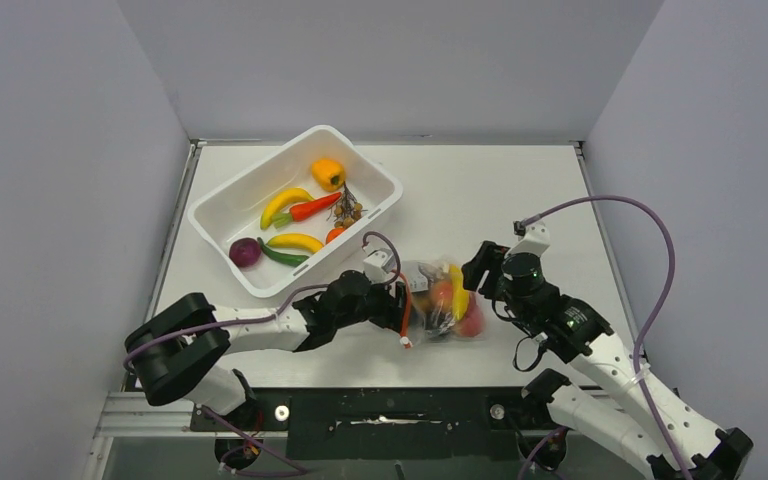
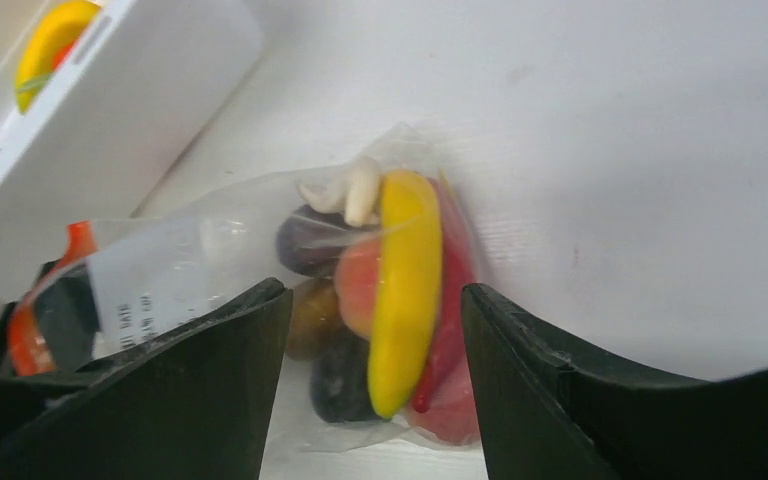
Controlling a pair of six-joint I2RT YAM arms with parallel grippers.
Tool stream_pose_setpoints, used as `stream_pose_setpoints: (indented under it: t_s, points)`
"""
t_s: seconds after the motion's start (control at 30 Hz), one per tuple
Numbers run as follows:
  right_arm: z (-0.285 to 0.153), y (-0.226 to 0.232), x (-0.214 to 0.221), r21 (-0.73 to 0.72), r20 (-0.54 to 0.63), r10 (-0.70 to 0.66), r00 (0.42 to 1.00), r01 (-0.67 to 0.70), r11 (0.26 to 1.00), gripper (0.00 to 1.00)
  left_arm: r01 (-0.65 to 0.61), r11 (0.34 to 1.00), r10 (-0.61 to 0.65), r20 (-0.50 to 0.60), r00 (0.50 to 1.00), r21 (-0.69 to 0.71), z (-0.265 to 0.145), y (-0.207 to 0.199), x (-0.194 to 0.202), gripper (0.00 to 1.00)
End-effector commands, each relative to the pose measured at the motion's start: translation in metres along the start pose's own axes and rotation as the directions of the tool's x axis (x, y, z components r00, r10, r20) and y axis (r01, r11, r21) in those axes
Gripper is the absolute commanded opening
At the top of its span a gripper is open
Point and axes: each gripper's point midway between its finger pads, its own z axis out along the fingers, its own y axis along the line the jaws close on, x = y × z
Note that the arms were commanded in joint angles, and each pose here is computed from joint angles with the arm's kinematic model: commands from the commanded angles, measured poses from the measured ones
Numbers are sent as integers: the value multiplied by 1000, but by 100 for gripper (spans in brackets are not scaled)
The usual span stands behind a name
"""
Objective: Open the zip-top bag and remove the fake food
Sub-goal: Pick up the fake fruit from the zipper food storage bag.
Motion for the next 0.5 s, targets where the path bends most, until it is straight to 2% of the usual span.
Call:
stream_pose_setpoints:
  t_s: [0.0, 0.13, 0.3, 0.47]
  points:
    - [3, -19, 13, 51, -20, 61, 998, -60, 997, 63, -117, 990, 103, 165, 981, 76, 2, -21, -30, 63]
    - [7, -25, 23, 65, -34, 71, 997, -68, 996, 64, -167, 984, 151, 204, 967, 65, 1, -11, -26, 63]
    - [15, -34, 38, 110, -78, 74, 994, -65, 992, 65, -188, 982, 181, 149, 972, 33, 12, -3, -17, 63]
    - [18, -38, 42, 137, -96, 78, 992, -65, 989, 77, -163, 985, 152, 169, 974, 59, 13, -8, -19, 62]
